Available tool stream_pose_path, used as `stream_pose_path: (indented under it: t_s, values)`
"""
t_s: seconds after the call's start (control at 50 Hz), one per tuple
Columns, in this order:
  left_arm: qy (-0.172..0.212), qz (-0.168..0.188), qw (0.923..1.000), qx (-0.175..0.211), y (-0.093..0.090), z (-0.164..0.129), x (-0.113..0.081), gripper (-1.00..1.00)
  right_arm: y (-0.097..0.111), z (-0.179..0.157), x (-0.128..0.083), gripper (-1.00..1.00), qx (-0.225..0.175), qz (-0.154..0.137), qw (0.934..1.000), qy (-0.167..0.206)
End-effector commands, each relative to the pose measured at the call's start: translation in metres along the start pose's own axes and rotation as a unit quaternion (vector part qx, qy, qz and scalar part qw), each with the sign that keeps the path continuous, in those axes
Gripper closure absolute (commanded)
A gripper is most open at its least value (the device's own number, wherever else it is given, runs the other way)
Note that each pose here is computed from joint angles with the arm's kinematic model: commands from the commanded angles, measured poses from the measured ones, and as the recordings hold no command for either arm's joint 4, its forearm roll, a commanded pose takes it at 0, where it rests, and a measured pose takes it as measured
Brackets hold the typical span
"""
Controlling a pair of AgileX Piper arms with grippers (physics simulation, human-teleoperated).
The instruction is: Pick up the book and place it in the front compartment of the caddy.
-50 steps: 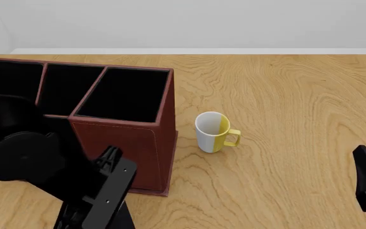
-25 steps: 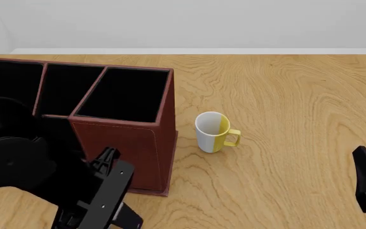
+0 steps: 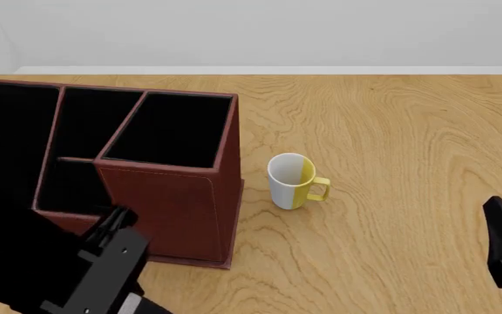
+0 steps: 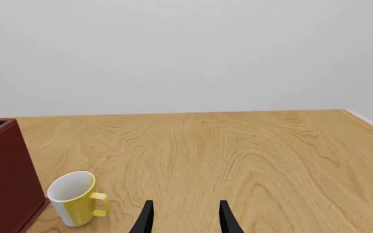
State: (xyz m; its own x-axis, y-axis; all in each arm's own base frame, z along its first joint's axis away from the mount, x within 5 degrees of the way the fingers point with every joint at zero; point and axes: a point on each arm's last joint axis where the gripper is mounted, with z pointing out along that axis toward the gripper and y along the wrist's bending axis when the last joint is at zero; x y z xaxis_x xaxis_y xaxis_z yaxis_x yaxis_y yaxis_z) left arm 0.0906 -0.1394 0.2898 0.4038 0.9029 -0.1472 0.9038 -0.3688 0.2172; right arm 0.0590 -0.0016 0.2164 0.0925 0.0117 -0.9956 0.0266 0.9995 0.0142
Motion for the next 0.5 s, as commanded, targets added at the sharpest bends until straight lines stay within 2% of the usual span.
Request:
stream_pose_path:
  t_s: [0.02,0.2,0.38,0.5]
  values:
    - [-0.022,0.014,0.9996,-0.007,-0.016,-0.016,-0.009,1.0,0.0,-0.002,-0.001,-1.0,-0.002,0.0,1.0,-0.003]
    - [-0.031,0.01,0.9992,-0.023,-0.012,-0.024,-0.007,1.0,0.0,-0.003,-0.001,-1.0,-0.002,0.001,1.0,-0.005]
    - [-0.014,0.0,0.9984,-0.056,0.001,-0.032,0.018,1.0,0.0,-0.003,-0.003,-1.0,-0.001,0.004,1.0,-0.008]
    - [-0.003,-0.005,0.9973,-0.073,0.002,-0.036,0.032,1.0,0.0,-0.003,-0.003,-1.0,-0.001,0.007,0.9999,-0.009]
